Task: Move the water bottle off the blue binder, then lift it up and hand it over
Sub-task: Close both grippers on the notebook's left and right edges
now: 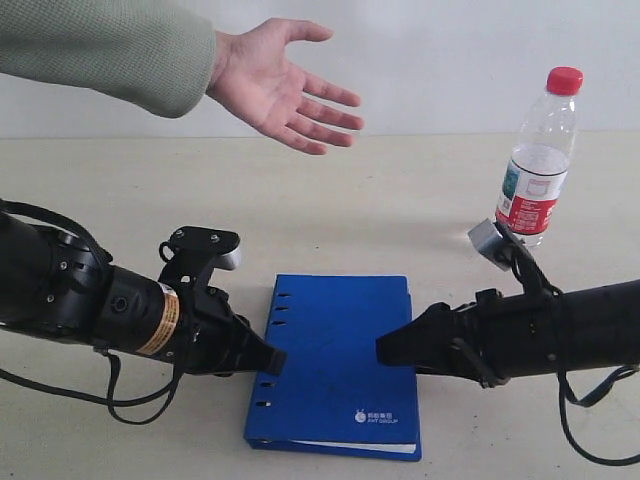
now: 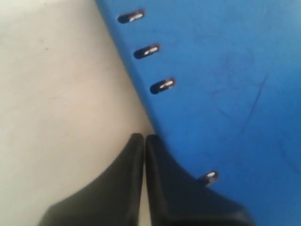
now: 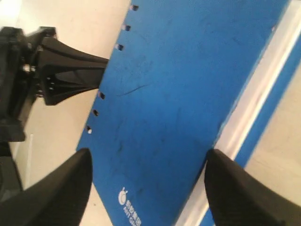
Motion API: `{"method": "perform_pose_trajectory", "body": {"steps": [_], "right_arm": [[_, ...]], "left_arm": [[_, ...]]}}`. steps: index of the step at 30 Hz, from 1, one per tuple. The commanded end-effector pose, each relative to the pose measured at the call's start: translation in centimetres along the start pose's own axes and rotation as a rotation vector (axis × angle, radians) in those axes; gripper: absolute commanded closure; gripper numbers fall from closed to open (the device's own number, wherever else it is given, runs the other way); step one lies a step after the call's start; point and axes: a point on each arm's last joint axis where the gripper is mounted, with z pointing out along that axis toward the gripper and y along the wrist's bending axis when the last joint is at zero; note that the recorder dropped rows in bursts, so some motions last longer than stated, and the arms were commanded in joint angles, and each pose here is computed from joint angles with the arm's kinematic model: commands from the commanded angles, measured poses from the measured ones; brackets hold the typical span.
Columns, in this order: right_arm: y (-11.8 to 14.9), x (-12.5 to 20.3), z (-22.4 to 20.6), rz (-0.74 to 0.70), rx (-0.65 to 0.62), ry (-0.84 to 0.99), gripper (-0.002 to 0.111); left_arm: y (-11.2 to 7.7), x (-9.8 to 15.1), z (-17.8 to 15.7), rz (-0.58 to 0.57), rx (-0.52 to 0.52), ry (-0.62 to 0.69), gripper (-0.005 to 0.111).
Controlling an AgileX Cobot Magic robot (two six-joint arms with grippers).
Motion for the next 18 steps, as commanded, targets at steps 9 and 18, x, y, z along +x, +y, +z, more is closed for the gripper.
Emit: {"method": "perform_pose_trajectory", "body": {"steps": [9, 18], "right_arm": [[1.4, -0.1, 0.8, -0.028, -0.089, 0.022, 0.047], [3.6, -1.8, 1.4, -0.076, -0.241, 0.005, 0.047]], "left_arm": [[-0.2, 0.8, 0.7, 0.015, 0.024, 0.039, 0.102], [-0.2, 0.8, 0.7, 0.015, 0.024, 0.039, 0.102]]}}
